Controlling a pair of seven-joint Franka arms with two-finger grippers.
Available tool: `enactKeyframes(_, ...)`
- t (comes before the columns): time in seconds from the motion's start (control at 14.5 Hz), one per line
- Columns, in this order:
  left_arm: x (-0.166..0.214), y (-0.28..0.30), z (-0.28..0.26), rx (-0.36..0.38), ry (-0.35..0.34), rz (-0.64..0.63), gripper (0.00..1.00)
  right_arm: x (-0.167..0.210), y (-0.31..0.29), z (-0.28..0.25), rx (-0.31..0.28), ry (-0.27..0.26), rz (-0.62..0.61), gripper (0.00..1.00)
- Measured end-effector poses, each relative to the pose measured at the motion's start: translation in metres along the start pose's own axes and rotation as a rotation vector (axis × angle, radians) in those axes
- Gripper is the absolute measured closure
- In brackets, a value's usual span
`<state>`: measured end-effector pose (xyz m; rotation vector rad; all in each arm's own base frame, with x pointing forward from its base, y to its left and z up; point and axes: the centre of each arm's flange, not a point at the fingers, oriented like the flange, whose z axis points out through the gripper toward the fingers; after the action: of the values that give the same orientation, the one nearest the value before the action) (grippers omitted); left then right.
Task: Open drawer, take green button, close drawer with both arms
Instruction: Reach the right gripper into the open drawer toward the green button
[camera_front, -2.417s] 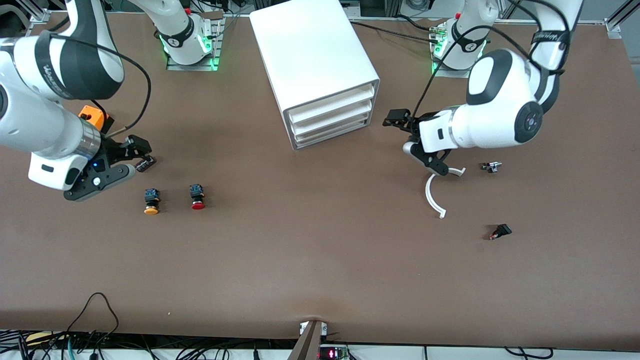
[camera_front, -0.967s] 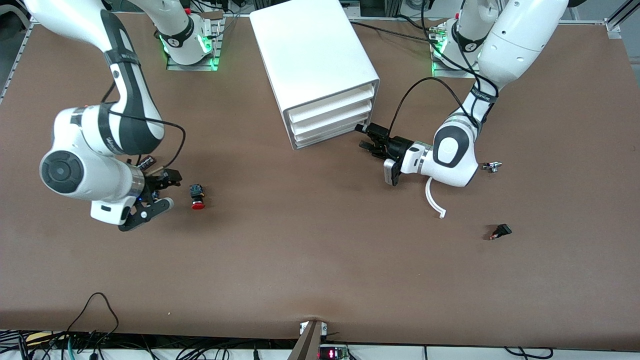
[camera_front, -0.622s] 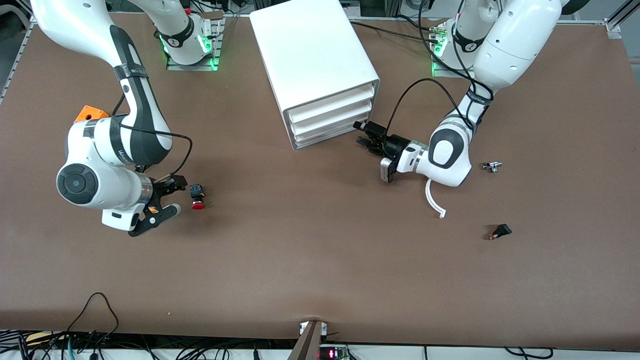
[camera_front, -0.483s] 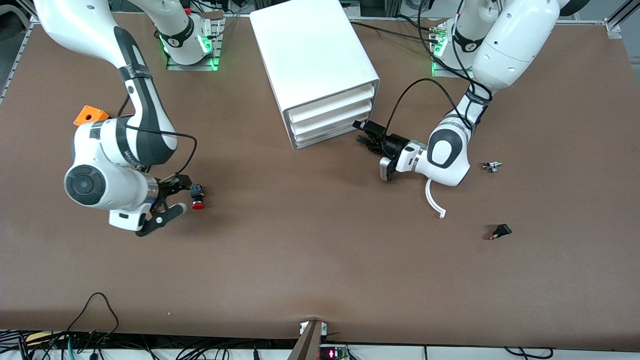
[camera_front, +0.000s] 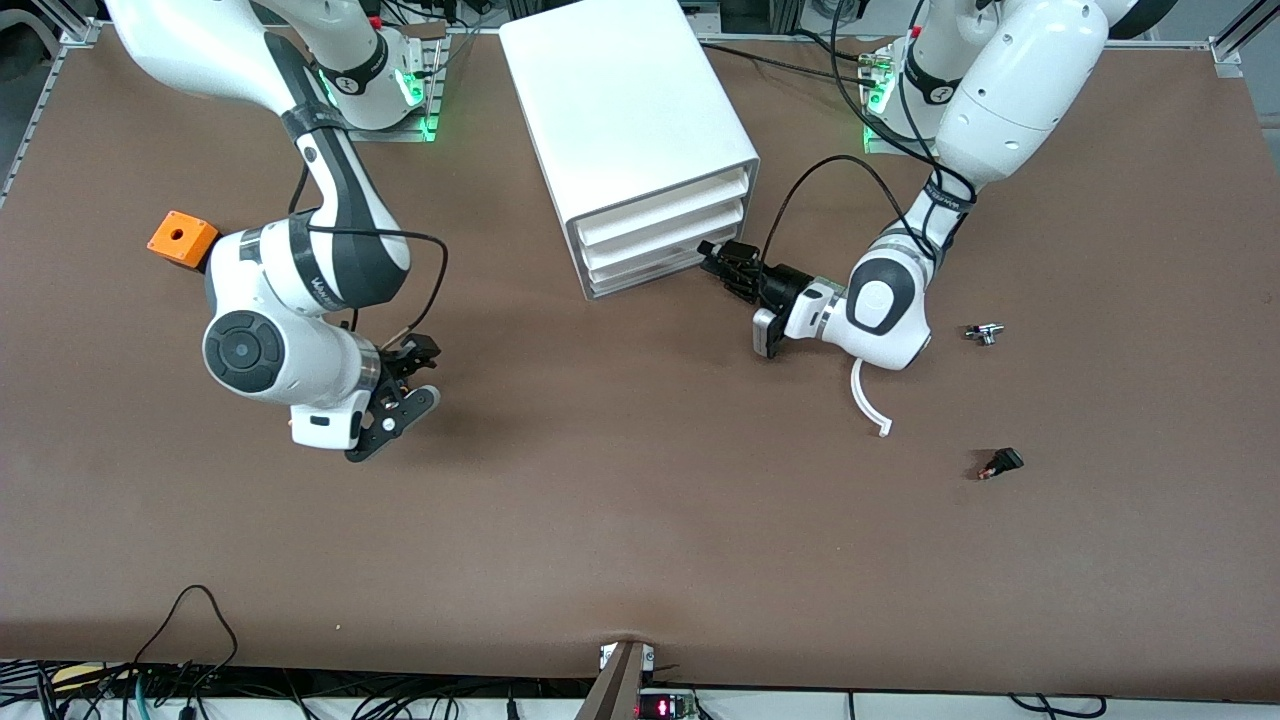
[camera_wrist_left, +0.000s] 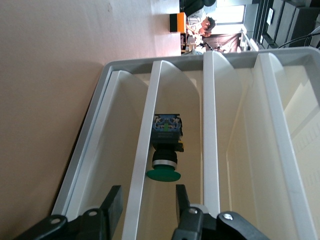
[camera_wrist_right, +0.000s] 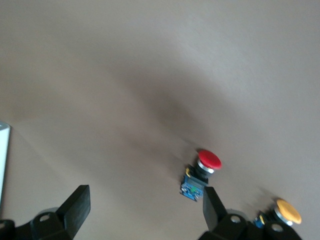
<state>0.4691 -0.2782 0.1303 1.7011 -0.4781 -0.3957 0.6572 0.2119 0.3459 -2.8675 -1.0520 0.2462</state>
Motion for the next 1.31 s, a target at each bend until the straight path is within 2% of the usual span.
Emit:
enactKeyframes(0.28,-0.003,-0.002,0.010,-0.036,-0.008,0.029,0.49,0.022,-0.042,-0.012,-0.014,0.046,-0.084,0.00)
enactKeyframes(0.62,-0.005,-0.006,0.013,-0.042,-0.011,0.047,0.47,0.042,-0.082,-0.052,-0.059,0.120,-0.314,0.00)
enactKeyframes(0.9,-0.006,-0.008,0.014,-0.043,-0.013,0.048,0.46,0.064,-0.139,-0.063,-0.098,0.189,-0.435,0.00)
enactKeyframes(1.11,-0.010,-0.016,0.022,-0.043,-0.022,0.061,0.46,0.074,-0.173,-0.051,-0.109,0.185,-0.490,0.00)
enactKeyframes(1.31,-0.011,-0.020,0.025,-0.033,-0.023,0.064,0.49,0.076,-0.170,-0.044,-0.123,0.177,-0.533,0.00)
